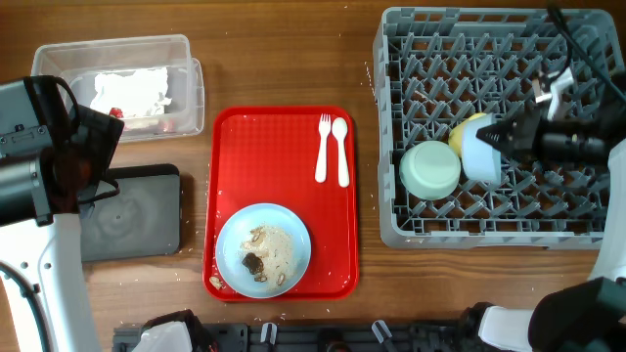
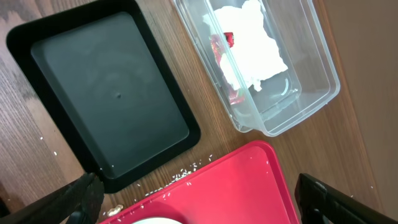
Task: Sort waste into correct bins and load items into the dishwasher rack
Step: 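Carry the light-blue bowl into the rack beside the green bowl, then lower the light-blue bowl upside down into the rack and release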
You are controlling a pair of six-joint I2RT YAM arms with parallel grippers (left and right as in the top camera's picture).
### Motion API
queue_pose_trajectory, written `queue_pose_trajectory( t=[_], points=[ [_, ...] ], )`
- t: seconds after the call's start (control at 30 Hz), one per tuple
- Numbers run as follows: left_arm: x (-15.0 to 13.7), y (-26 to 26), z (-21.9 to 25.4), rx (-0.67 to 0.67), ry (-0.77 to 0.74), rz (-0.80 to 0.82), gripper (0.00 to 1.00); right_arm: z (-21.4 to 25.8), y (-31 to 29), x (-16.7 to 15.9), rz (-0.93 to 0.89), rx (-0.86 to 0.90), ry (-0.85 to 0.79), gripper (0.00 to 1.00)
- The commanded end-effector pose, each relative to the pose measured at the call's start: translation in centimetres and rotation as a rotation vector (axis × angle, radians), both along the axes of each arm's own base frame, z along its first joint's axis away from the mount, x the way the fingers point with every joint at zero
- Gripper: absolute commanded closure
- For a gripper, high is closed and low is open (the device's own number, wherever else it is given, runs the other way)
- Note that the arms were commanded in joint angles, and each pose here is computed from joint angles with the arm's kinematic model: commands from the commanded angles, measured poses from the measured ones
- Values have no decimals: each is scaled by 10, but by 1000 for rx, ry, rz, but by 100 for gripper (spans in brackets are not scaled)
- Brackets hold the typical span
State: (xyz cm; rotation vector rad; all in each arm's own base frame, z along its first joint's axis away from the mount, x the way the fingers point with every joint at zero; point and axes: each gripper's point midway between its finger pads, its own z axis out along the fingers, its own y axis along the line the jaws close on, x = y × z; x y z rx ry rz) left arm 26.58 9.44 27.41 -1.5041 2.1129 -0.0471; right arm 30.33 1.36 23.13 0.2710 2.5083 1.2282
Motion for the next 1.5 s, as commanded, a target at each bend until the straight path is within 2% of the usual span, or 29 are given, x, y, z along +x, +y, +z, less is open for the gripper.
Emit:
queue_pose_trajectory(
  t=[0.0,0.5,0.73,0.97,1.2,1.33,1.47],
  points=[
    [-2,3,3,6,-10,26,0,7,12,-4,41,163,-126,96],
    [-2,3,3,6,-10,25,0,-48,12,-6,18,258,29,96],
    [-2,3,3,6,-10,26,0,-58,0,-9,-29,217,92,94],
    [-2,3,3,6,-10,26,0,-66,-24,-13,-95,111,152,85],
    [-2,3,3,6,-10,26,0,-59,-50,-9,-200,-34,180,69],
    [-2,3,3,6,-10,26,0,-43,-64,-4,-264,-116,171,65],
    [-2,3,3,6,-10,26,0,-24,-82,-1,-353,-220,165,55]
  ],
)
